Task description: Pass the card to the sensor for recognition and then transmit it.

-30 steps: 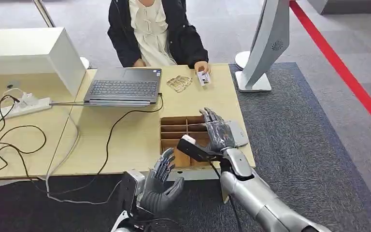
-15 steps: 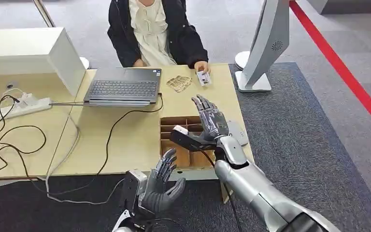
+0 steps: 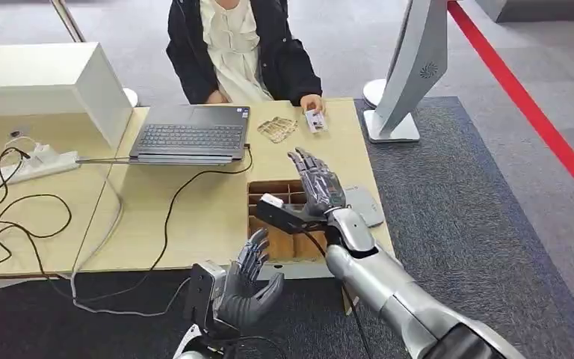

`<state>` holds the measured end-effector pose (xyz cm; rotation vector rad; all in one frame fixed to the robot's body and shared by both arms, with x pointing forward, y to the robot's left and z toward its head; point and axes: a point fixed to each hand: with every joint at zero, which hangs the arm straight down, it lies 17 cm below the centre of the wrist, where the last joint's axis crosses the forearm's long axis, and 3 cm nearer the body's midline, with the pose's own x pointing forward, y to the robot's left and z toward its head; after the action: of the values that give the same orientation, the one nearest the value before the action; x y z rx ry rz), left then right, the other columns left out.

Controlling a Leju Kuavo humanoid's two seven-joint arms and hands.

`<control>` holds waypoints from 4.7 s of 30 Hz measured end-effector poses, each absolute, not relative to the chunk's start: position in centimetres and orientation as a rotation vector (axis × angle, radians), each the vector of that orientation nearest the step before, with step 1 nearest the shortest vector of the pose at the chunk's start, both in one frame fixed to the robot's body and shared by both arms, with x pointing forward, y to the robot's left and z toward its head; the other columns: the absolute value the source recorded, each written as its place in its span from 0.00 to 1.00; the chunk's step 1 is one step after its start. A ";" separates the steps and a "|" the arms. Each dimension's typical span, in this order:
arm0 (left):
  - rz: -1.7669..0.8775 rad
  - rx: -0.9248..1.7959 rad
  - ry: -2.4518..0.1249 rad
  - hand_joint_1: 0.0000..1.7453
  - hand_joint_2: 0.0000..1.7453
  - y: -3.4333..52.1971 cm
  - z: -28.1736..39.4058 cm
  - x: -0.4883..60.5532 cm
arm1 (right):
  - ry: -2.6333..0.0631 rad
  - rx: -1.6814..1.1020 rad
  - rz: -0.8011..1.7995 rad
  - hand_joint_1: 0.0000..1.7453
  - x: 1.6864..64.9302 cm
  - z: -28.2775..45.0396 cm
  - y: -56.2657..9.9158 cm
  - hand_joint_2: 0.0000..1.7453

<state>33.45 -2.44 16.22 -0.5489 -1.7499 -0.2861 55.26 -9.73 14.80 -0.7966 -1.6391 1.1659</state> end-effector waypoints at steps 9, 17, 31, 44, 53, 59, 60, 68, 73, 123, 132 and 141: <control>-0.269 -0.536 -1.737 0.00 1.00 -2.2 16.0 33.7 | -1.562 -0.804 1.165 0.00 55.5 12.5 -11.6 1.00; -0.276 -0.561 -1.732 0.00 1.00 -2.5 16.0 33.5 | -1.526 -0.812 1.165 0.00 55.5 11.5 -12.6 1.00; -0.296 -0.582 -1.727 0.00 1.00 -2.9 15.8 33.2 | -1.531 -0.815 1.155 0.00 55.6 11.4 -13.0 1.00; -0.306 -0.582 -1.720 0.00 1.00 -3.0 15.5 33.2 | -1.557 -0.816 1.142 0.00 55.9 12.8 -12.4 1.00; -0.289 -0.559 -1.717 0.00 1.00 -2.7 15.2 33.5 | -1.580 -0.801 1.152 0.00 55.8 13.0 -11.8 1.00; -0.286 -0.558 -1.717 0.00 1.00 -2.7 15.2 33.5 | -1.585 -0.797 1.153 0.00 55.7 13.0 -11.5 1.00; -0.284 -0.556 -1.717 0.00 1.00 -2.6 15.2 33.6 | -1.588 -0.795 1.154 0.00 55.7 13.1 -11.5 1.00; -0.267 -0.546 -1.712 0.00 1.00 -2.4 15.0 33.8 | -1.601 -0.780 1.156 1.00 55.6 13.1 -11.2 1.00; -0.260 -0.541 -1.714 0.00 1.00 -2.3 15.1 33.8 | -1.621 -0.765 1.129 1.00 55.6 13.3 -11.1 1.00; -0.304 -0.553 -1.721 0.00 1.00 -3.1 15.2 33.3 | -1.769 -0.926 0.897 1.00 59.6 24.1 -15.7 1.00; -0.307 -0.570 -1.724 0.00 1.00 -3.2 15.4 33.2 | -1.768 -0.957 0.924 1.00 61.6 27.2 -16.6 1.00; -0.316 -0.589 -1.718 0.00 1.00 -3.6 15.3 33.1 | -1.703 -1.026 0.923 1.00 64.2 29.5 -18.8 1.00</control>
<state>33.06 -3.63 15.27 -0.5887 -1.7176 -0.3164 64.18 -18.83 29.46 -1.0261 -1.7031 0.9232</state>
